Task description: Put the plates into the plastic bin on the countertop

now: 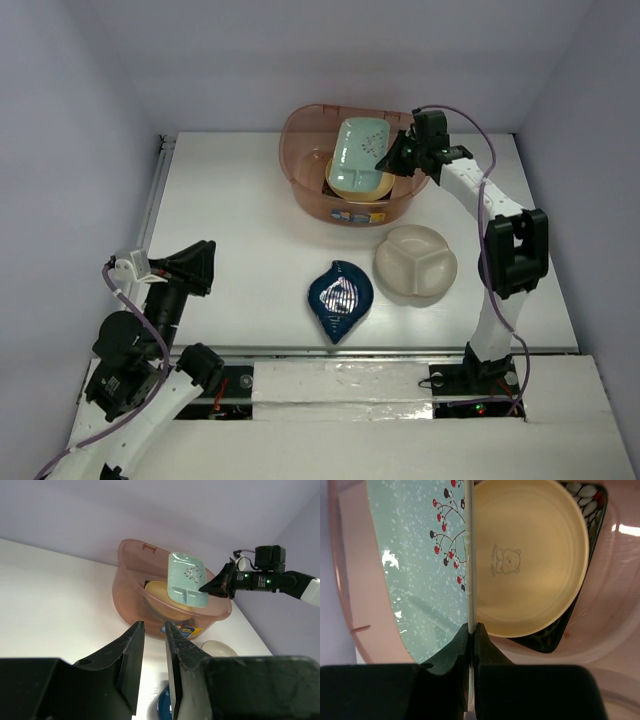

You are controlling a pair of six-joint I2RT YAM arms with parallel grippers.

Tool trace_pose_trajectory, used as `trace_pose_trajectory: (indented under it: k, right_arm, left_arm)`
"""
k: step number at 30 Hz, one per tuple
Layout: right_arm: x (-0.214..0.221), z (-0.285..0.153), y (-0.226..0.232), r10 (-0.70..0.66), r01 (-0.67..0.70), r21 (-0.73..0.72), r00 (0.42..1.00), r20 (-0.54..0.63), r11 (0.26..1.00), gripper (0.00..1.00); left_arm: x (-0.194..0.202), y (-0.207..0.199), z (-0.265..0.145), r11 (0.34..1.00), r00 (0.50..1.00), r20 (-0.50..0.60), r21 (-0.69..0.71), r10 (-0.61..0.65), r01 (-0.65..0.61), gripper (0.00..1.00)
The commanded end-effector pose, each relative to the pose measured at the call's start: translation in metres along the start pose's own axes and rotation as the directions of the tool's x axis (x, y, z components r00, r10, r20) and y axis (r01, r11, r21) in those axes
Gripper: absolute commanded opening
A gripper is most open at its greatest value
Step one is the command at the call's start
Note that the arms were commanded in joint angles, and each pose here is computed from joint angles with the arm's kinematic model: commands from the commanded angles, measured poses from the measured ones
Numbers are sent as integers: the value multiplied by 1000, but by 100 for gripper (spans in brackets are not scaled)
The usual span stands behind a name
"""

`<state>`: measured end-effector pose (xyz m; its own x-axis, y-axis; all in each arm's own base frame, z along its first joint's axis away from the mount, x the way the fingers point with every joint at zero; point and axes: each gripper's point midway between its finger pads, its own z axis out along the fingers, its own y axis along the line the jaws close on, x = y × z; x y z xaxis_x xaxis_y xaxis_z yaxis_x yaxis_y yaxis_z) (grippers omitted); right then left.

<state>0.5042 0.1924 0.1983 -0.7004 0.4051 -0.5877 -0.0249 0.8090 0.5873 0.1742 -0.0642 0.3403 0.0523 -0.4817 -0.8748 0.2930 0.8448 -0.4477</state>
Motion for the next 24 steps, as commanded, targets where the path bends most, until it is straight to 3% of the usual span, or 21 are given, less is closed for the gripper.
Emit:
trace_pose_trajectory:
  k: [1, 10, 15, 18, 19, 22, 24]
  right_arm:
    - [-33, -15, 49, -59, 80, -166, 991, 123, 983, 0]
    - [-3, 37, 9, -43, 43, -74, 999, -2, 996, 2]
    - [-8, 45, 6, -40, 41, -58, 999, 12, 997, 14]
    - [-9, 46, 0, -27, 27, -27, 999, 17, 999, 34]
    - [-10, 45, 0, -28, 28, -21, 999, 25, 999, 52]
    - [-19, 30, 4, -39, 40, -12, 997, 73, 999, 75]
    - [-33, 10, 16, -62, 65, -25, 991, 121, 998, 76]
  left_arm:
    - [-11, -2, 5, 1000, 1000, 27, -10, 5, -5, 21]
    - [-8, -2, 11, 1000, 999, 20, -12, 27, -27, 21]
    - [-7, -2, 12, 999, 999, 16, -13, 32, -32, 22]
    - [-7, -2, 13, 999, 999, 17, -13, 35, -35, 22]
    - [-7, -3, 13, 999, 999, 16, -6, 35, -35, 21]
    - [-7, -3, 13, 999, 999, 17, -4, 36, -36, 22]
    - [-8, -3, 14, 999, 999, 21, -5, 39, -39, 22]
